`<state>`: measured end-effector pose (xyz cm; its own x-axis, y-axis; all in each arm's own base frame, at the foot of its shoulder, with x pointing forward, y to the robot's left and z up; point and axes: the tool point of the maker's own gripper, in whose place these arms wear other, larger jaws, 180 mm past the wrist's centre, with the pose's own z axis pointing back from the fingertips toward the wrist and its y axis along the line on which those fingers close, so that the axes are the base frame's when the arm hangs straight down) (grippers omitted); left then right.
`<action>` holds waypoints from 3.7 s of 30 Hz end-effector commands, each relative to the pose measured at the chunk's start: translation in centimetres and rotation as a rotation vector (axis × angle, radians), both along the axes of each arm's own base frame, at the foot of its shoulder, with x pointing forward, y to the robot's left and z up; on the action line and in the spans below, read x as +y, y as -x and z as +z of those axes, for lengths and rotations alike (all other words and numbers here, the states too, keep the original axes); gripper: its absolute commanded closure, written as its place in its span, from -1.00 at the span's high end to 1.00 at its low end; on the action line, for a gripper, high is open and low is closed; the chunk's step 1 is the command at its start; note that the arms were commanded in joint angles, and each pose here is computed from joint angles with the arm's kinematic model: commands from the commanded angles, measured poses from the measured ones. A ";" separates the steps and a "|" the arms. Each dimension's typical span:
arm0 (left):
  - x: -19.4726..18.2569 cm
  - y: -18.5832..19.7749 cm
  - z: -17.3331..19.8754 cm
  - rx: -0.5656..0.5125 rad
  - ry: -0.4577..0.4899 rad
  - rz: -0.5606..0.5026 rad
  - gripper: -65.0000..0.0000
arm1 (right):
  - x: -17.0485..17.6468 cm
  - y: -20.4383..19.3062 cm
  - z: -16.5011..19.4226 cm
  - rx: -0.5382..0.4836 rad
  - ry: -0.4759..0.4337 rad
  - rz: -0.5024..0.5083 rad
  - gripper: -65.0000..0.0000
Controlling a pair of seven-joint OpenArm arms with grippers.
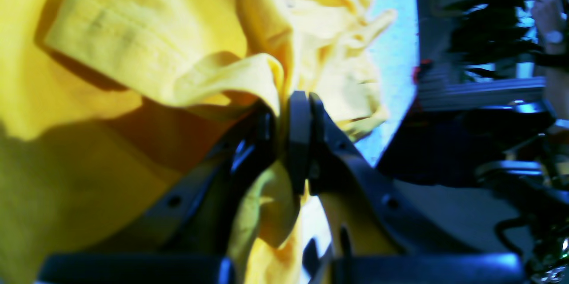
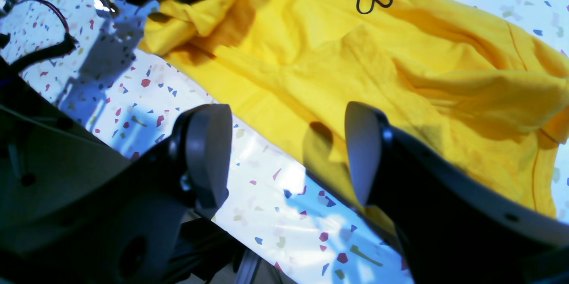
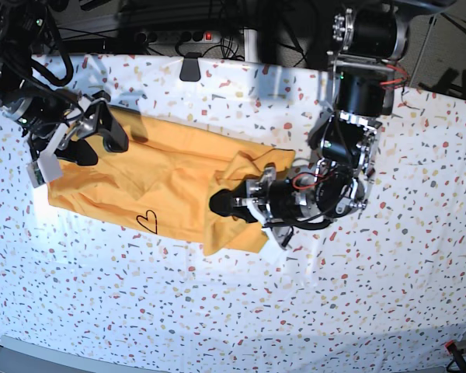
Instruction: Fold the T-shirt properly
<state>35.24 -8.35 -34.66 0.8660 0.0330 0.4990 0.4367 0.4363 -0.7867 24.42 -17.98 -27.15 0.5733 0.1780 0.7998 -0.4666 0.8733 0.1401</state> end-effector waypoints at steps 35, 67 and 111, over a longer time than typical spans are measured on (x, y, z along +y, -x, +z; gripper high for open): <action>-0.9 -1.9 -0.8 -0.172 -0.215 -0.008 -0.09 | 0.2 -0.5 1.3 -0.050 -0.014 0.015 0.21; -7.8 -0.2 0.1 -0.267 -0.270 -0.089 -0.09 | 0.3 -0.7 1.7 -0.072 -0.027 0.012 0.21; -11.3 5.1 5.0 -0.182 0.134 -0.274 -0.09 | -6.8 -5.0 1.4 -0.094 0.160 -0.273 0.21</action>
<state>29.48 -18.87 -31.80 0.7697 -0.1482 0.6210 0.6378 0.2196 -0.7382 28.83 -24.43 -27.15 0.5806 0.1497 0.8003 -0.2203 0.9752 -0.0226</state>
